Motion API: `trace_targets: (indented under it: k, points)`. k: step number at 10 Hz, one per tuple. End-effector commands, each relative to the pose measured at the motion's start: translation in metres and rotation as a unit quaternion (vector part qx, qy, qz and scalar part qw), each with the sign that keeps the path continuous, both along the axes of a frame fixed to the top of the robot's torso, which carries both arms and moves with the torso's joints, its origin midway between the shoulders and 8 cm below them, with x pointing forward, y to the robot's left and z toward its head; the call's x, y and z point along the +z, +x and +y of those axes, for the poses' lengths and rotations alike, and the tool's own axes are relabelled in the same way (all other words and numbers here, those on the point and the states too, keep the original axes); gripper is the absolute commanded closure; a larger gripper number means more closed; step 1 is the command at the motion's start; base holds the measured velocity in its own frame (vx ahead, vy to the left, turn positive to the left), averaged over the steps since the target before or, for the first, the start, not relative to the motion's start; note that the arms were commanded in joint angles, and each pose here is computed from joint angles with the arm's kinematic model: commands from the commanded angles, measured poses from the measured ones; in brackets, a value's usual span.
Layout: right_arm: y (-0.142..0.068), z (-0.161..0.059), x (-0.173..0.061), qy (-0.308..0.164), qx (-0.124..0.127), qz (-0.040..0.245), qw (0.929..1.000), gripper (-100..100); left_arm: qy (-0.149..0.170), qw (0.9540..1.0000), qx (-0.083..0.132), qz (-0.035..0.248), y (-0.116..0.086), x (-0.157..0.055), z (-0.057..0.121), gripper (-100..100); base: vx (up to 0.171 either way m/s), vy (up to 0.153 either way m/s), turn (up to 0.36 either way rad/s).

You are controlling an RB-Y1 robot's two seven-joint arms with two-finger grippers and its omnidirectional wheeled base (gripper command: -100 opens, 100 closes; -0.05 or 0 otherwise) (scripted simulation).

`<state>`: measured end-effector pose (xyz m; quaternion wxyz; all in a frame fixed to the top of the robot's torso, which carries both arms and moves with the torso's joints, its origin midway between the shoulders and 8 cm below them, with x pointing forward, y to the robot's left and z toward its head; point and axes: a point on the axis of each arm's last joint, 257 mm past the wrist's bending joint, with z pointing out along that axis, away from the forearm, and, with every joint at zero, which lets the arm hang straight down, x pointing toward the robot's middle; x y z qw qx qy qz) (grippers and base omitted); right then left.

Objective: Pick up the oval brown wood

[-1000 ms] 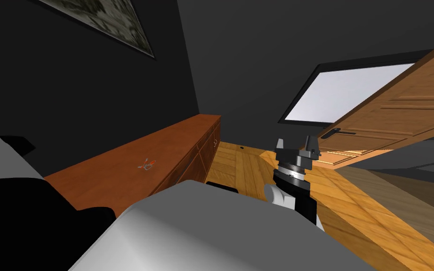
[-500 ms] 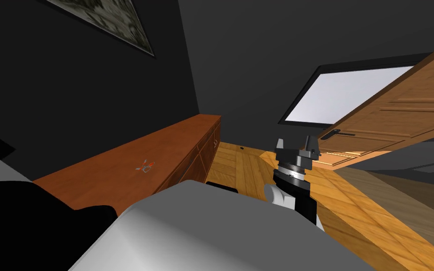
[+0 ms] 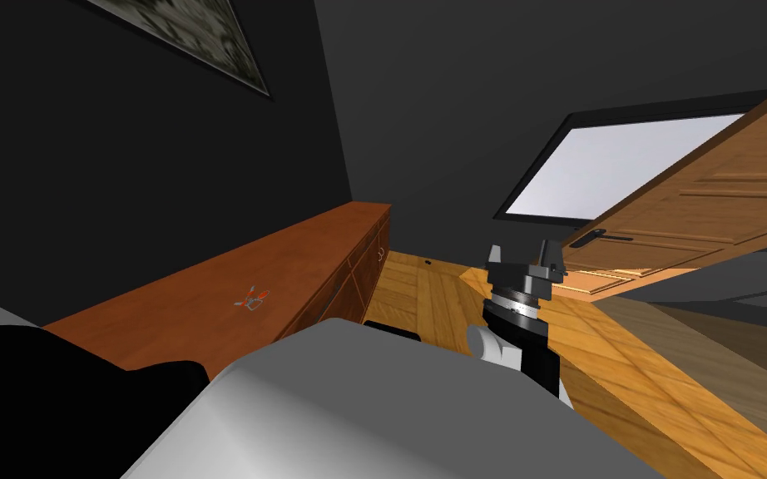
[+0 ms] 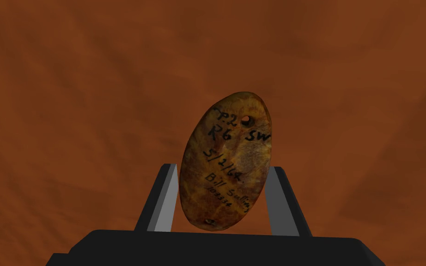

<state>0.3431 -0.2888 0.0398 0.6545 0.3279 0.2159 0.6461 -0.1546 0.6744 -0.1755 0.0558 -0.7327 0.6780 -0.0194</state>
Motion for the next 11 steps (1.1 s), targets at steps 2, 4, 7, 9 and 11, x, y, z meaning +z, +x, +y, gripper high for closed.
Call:
trace_targets:
  k: [2,4,7,9,11]
  points:
    - [0.0,0.0,0.0,0.0,0.0,0.0,1.0,0,0.0,1.0,0.0,0.0,0.0,0.0,0.0,100,0.0,0.0,0.0]
    - [0.0,0.0,0.0,0.0,0.0,0.0,1.0,0,0.0,1.0,0.0,0.0,0.0,0.0,0.0,0,0.0,0.0,0.0]
    - [0.0,0.0,0.0,0.0,0.0,0.0,1.0,0,0.0,1.0,0.001,0.0,0.015,0.015,0.005,100,-0.051,-0.012,0.0]
    - [0.0,0.0,0.0,0.0,0.0,0.0,1.0,0,0.0,1.0,0.001,0.0,0.023,0.022,0.007,100,-0.055,-0.022,0.003]
    - [0.0,0.0,0.0,0.0,0.0,0.0,1.0,0,0.0,1.0,0.001,0.001,0.021,0.02,0.006,0,-0.01,-0.003,0.0]
